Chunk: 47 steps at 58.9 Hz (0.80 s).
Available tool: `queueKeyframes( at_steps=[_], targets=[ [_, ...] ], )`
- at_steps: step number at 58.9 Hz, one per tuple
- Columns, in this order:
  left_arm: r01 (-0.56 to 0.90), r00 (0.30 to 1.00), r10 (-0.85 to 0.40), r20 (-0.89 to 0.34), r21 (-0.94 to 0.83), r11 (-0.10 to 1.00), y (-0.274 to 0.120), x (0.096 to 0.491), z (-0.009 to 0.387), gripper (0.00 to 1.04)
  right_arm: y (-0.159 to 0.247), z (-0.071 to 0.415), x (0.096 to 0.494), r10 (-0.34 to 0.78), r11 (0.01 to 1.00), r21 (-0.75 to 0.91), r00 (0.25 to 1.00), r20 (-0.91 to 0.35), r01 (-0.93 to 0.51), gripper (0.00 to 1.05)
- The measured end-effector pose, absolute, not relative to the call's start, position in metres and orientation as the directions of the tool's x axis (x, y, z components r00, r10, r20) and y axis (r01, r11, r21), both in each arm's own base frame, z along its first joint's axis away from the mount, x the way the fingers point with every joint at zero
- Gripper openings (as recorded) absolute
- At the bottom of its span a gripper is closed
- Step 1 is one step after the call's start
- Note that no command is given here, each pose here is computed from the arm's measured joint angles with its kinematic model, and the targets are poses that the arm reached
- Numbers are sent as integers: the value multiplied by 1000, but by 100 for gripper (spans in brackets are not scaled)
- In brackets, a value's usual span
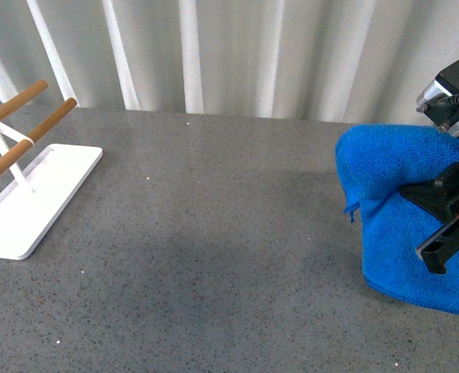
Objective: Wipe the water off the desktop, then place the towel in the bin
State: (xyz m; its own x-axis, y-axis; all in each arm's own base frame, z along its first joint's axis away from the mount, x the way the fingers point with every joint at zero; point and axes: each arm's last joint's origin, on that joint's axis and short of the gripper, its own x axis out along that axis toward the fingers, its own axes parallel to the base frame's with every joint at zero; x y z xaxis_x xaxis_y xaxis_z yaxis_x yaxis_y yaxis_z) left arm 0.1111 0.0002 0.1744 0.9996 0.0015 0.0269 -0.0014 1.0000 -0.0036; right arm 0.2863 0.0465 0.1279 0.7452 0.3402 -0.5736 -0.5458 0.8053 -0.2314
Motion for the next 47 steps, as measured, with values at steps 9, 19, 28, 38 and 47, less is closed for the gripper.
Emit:
queueKeyframes(
  at_steps=[9, 19, 28, 38, 47],
  targets=[
    [-1, 1000, 2, 26, -3, 1000, 0, 108, 174, 4, 47, 127, 286, 317, 806, -247, 745, -587, -538, 4],
    [-1, 1000, 1, 24, -3, 1000, 0, 97, 171, 4, 48, 127, 286, 313, 805, -249, 742, -594, -539, 4],
    [-1, 1000, 1, 20, -3, 1000, 0, 97, 171, 4, 48, 128, 287, 311, 805, -251, 742, -594, -538, 4],
    [-1, 1000, 1, 20, -4, 1000, 0, 96, 171, 28, 47, 132, 295, 273, 817, -261, 743, -612, -515, 4],
    [-1, 1000, 1, 20, -4, 1000, 0, 96, 171, 51, 42, 116, 315, 193, 837, -269, 718, -669, -476, 4]
  ],
)
